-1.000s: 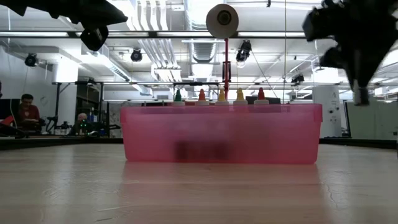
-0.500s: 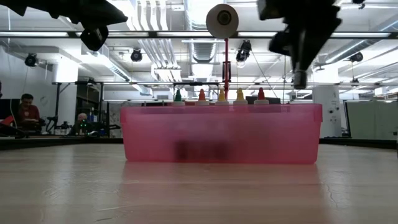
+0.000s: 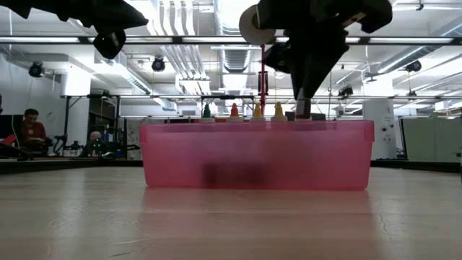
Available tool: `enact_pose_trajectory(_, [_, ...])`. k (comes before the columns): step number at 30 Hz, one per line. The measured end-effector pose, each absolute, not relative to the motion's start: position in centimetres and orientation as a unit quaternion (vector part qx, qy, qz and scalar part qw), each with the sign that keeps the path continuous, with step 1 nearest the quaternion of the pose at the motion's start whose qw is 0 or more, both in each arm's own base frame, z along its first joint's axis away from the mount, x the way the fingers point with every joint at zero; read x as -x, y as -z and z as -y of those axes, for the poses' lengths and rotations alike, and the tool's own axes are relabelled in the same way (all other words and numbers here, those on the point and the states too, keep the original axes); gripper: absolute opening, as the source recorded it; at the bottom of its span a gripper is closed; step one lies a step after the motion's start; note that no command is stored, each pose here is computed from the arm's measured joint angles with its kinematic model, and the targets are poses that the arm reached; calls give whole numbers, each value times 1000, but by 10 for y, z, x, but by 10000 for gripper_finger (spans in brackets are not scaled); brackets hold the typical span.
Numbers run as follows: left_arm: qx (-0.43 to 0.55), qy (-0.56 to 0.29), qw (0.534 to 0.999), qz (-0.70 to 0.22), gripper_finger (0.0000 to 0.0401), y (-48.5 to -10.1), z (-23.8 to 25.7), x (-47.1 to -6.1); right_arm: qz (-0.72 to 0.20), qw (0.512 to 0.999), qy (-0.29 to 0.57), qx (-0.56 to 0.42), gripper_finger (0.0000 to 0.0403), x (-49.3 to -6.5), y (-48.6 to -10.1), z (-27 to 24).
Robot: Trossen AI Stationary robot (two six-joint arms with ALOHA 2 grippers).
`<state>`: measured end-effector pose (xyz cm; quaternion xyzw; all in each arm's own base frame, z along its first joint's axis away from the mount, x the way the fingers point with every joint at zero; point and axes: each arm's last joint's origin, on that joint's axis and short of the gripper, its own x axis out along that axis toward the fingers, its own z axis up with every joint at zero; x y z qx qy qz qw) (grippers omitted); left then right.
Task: Pick & Place food coloring
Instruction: Put the small red food coloring bottle into the red bin
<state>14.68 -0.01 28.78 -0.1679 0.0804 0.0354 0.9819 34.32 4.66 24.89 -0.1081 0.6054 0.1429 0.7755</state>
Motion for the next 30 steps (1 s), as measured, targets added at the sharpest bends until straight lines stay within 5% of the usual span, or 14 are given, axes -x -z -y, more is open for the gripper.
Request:
enact_pose_trajectory(14, [167,-35,982,-80,0,-288,0,-147,-623,745,-181,153,63,-366,-220,-45])
enact_pose_trajectory(30, [153,-34,984,-80,0,-288,0,-147,-519,690,-344,369,63,-374,-218,-46])
